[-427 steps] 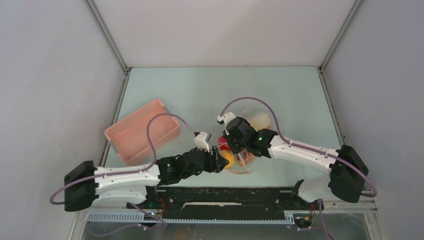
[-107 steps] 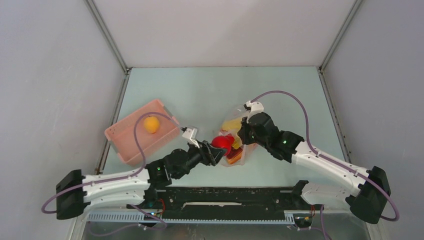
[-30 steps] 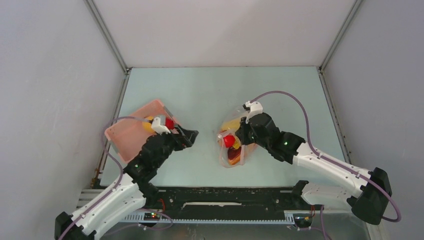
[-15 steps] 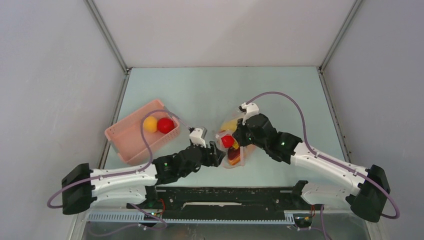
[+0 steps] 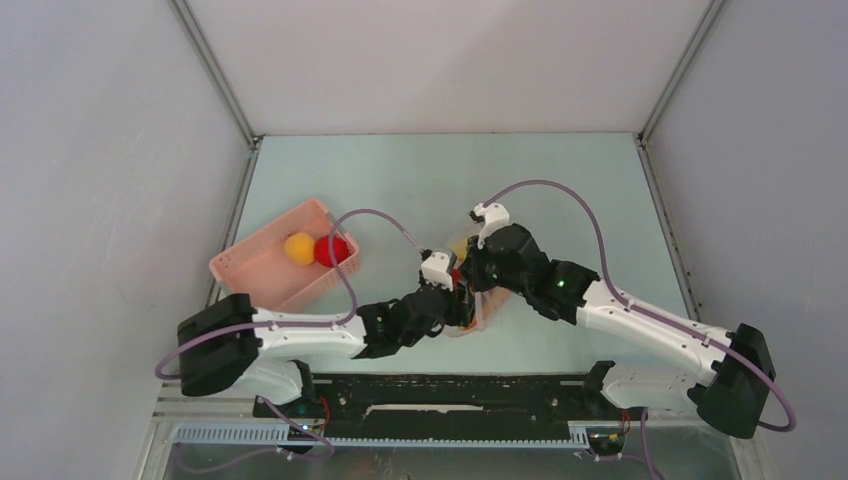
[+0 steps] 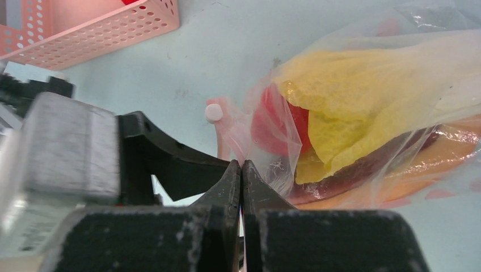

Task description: Open the zip-top bag and remove the fake food

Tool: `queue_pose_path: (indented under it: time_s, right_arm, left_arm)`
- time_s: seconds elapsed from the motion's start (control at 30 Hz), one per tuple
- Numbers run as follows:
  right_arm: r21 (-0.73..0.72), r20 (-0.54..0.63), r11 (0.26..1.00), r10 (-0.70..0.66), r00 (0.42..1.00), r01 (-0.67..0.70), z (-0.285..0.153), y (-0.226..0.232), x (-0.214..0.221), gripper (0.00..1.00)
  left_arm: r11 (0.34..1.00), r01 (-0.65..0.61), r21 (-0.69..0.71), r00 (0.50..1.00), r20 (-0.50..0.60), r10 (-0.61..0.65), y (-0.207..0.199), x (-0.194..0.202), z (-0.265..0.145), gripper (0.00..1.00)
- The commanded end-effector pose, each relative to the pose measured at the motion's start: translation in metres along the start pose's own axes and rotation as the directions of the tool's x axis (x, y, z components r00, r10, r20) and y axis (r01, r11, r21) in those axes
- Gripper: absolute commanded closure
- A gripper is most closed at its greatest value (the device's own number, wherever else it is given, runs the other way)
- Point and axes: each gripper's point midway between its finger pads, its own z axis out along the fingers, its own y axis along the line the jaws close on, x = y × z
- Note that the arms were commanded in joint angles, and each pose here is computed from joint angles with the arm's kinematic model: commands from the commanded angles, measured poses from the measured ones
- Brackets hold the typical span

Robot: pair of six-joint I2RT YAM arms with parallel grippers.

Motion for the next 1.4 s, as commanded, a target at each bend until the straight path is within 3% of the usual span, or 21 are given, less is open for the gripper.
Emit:
queue_pose_path:
  time_s: [0.0,0.27,0.53,0.83,1.1,1.37]
  right_arm:
    - [-0.046,0.035,0.999,-0.014,0.999,0.016,-0.003,0.016,-0.021,1.00]
    - [-0.075,0.010,0.997,-0.013,1.000,0.014,0.003,0.023,-0.017,1.00]
    - [-0.111,-0.013,0.994,-0.009,1.000,0.007,0.014,0.039,-0.012,1.00]
    - [-0.138,-0.044,0.990,0.017,0.999,-0.023,0.032,0.064,-0.010,1.00]
    - [-0.157,-0.052,0.986,0.054,0.997,-0.062,0.036,0.074,-0.011,1.00]
    - [-0.214,-0.091,0.969,0.103,0.991,-0.120,0.037,0.081,-0.010,1.00]
  left_arm:
    - [0.999,0.005,-0.037,0.993,0.121,-0.001,-0.010,-0.031,0.018,0.38]
    - [0.961,0.119,-0.251,0.989,0.116,-0.093,0.055,-0.005,0.042,0.39]
    - [0.870,0.178,-0.460,0.983,0.115,-0.140,0.113,0.022,0.028,0.39]
    - [0.881,0.346,-0.324,0.929,0.251,-0.273,0.108,-0.001,0.021,0.38]
    - [0.883,0.391,-0.259,0.882,0.380,-0.279,0.100,-0.035,0.021,0.37]
    - [0.889,0.410,-0.202,0.848,0.442,-0.291,0.091,-0.049,0.036,0.38]
